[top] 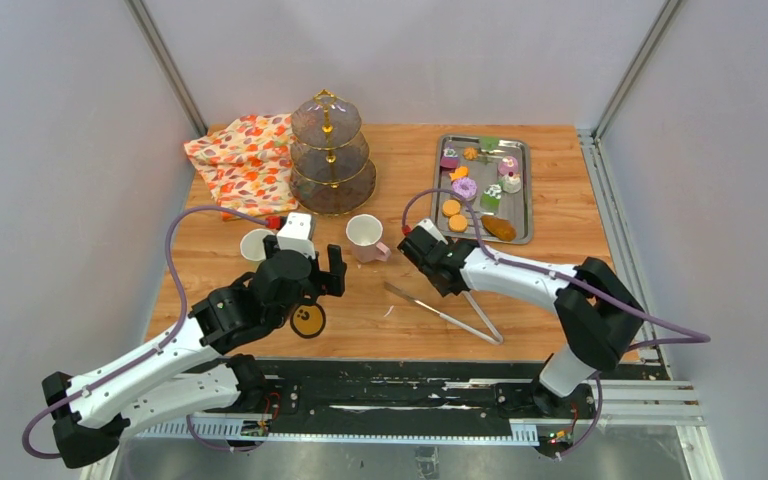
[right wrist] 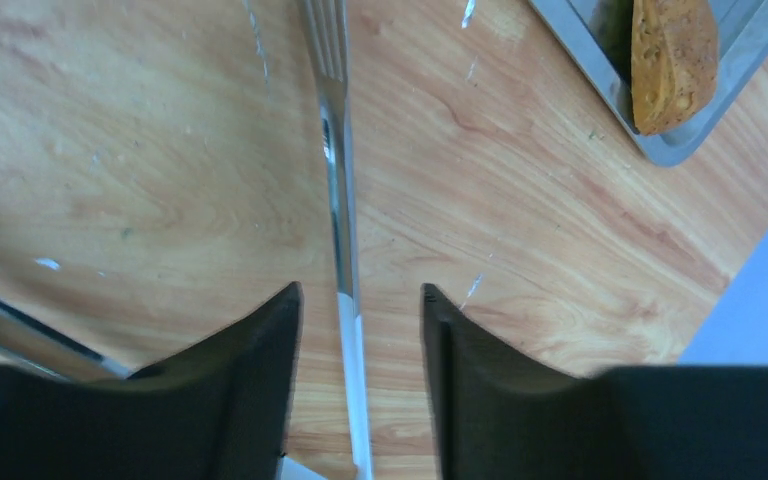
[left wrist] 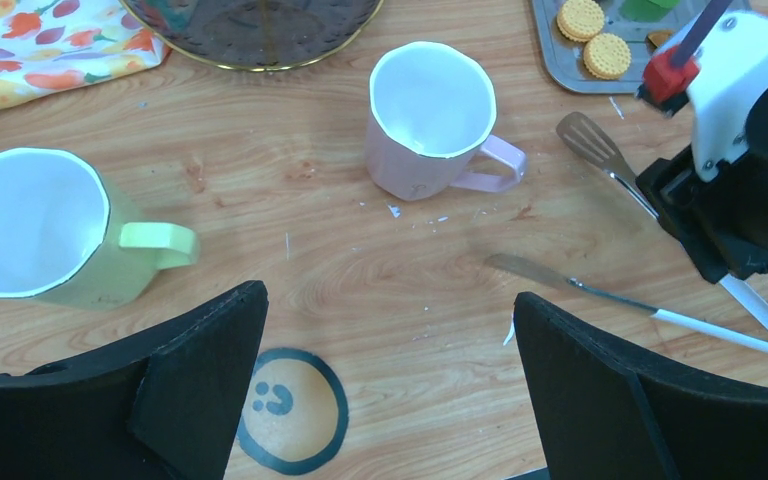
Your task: Serve the afternoon tea
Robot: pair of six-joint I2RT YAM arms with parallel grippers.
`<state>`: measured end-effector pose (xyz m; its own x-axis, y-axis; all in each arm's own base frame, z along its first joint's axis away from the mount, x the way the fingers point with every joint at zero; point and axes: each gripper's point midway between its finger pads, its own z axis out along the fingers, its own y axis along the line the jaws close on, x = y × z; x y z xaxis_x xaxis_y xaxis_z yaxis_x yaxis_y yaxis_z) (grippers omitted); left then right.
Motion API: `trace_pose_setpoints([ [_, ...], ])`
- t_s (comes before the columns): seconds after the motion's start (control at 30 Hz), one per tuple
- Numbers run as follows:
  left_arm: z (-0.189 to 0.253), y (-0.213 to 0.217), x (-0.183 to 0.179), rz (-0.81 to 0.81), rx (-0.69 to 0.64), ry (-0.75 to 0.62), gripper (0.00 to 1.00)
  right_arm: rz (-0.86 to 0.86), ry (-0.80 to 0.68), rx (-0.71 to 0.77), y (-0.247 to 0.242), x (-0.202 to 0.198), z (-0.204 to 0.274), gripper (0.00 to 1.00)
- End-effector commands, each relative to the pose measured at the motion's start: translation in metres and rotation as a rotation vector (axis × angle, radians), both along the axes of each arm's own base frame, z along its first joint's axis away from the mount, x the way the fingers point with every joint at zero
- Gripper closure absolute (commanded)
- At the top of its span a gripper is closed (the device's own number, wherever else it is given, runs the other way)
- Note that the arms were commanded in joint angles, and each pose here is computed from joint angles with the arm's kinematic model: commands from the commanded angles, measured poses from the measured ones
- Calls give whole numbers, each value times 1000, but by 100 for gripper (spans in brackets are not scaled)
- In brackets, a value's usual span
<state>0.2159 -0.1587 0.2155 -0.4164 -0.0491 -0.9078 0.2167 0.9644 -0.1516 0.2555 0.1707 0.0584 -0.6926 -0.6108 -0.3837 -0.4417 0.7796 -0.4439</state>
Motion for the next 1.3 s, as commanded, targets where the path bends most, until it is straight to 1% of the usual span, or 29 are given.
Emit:
trace_pose_setpoints([
  [0.0,14,1,3,19,-40,-25,2,20,-68,108,12,22,31,44],
  [0.07,16,1,3,19,-39,-29,2,16,-57,193,13,19,41,32],
  [0.1,17,2,3,20,-37,-31,2,13,-51,234,12,17,45,29],
  [0.2,21,2,5,22,-36,-41,2,11,-49,342,6,4,59,27],
  [0.3,26,1,8,24,-25,-53,2,13,-28,389,-1,-12,59,25],
  [0.37,28,-1,10,20,-12,-58,2,-17,-20,398,-9,-22,56,43],
  [0.4,30,-2,11,18,-9,-61,2,-27,-15,410,-11,-26,54,45],
  [0.47,32,-5,13,12,-1,-62,2,-28,-9,450,-10,-33,51,40],
  [0.53,32,-8,15,9,6,-59,2,-65,-35,452,-17,-34,47,30],
  [0.63,32,-13,17,0,9,-55,2,-49,-56,480,-19,-38,39,16],
  [0.67,31,-14,17,-3,8,-53,2,-55,-58,486,-21,-39,36,9],
  [0.7,31,-15,17,-7,7,-51,2,-61,-52,494,-21,-42,33,0],
  [0.93,29,-19,19,-12,10,-45,2,-27,56,498,-16,-54,9,1],
  [1.17,30,-26,21,-28,11,-37,2,14,199,487,-3,-64,-22,1],
  [1.27,29,-30,22,-35,9,-31,2,35,269,510,8,-70,-31,1],
])
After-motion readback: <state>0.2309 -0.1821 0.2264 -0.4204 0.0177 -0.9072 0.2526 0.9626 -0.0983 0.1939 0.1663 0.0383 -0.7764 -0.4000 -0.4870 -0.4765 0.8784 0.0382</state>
